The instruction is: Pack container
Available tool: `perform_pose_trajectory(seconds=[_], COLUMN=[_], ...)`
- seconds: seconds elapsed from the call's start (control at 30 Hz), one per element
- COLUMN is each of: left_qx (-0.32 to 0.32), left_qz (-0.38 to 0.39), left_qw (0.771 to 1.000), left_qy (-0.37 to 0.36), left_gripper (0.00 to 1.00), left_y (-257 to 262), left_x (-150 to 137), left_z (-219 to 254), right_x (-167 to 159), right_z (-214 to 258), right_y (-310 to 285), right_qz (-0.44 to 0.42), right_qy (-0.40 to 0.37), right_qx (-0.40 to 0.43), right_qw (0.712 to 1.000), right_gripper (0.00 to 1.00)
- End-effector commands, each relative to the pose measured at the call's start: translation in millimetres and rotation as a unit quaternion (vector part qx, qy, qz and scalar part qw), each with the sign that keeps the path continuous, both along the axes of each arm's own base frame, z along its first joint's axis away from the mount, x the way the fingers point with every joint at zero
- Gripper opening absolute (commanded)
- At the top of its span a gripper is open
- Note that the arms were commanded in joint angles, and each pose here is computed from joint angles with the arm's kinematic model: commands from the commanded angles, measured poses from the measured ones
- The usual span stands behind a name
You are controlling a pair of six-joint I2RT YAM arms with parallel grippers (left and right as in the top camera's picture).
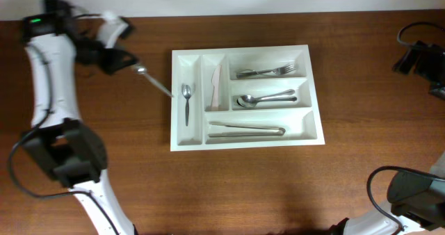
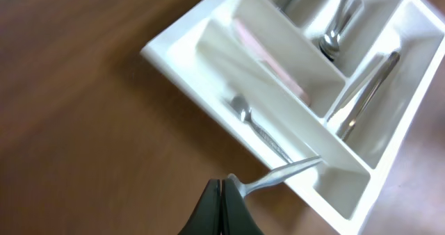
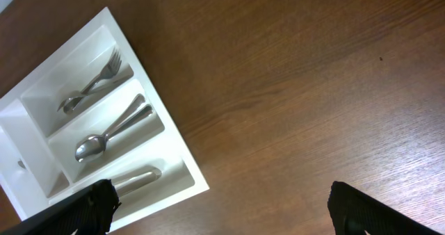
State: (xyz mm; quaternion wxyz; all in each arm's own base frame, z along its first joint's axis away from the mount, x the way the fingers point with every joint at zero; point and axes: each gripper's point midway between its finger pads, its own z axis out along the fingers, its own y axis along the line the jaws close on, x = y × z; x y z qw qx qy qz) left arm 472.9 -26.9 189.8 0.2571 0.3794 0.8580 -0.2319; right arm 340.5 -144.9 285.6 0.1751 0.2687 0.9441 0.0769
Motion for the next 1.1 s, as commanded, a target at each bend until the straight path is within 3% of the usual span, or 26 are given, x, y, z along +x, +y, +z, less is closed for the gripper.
perform_pose_trajectory(seconds=[0.0,0.07,0.2,0.43,0.47,0.5,0.53,0.63,0.7,0.9,1.07], left_qx=[0.083,0.130,0.155,0.143,0.141,0.141,0.140,0.142,0.151,0.183,0.147], left_qz=[-0.088,-0.116,-0.179,-0.195,-0.196,-0.197,-0.198,-0.200,-0.175,0.030,0.149], left_qw=[0.991,0.981,0.965,0.969,0.969,0.969,0.969,0.968,0.972,0.981,0.967], left_qy=[-0.057,-0.081,-0.109,-0.044,-0.040,-0.039,-0.041,-0.050,-0.046,-0.065,-0.143], left_gripper=[0.02,0.02,0.02,0.02,0.09,0.27,0.37,0.60,0.99,0.99,0.99], left_y=[-32,-44,-67,-73,-75,-76,-78,-83,-81,-44,-8], left_x=[7,15,16,12,11,11,12,14,19,48,45], left_z=[-7,-13,-22,-73,-75,-77,-77,-71,-66,17,120], right_x=[0,0,-2,-3,-2,-3,-2,-2,-3,-6,-4], right_z=[1,1,0,0,0,0,0,0,0,-1,0], right_y=[0,0,1,1,1,1,1,1,1,3,1], right_qz=[-0.005,-0.005,-0.005,-0.005,-0.005,-0.005,-0.005,-0.005,-0.005,-0.005,-0.004], right_qy=[-0.001,-0.001,0.002,0.004,0.004,0.004,0.004,0.004,0.004,0.012,0.006], right_qx=[0.004,0.004,0.006,0.006,0.006,0.006,0.006,0.006,0.007,0.010,0.008], right_qw=[1.000,1.000,1.000,1.000,1.000,1.000,1.000,1.000,1.000,1.000,1.000], right_gripper=[0.99,0.99,0.99,0.99,0.99,0.99,0.98,0.98,0.98,0.99,0.99])
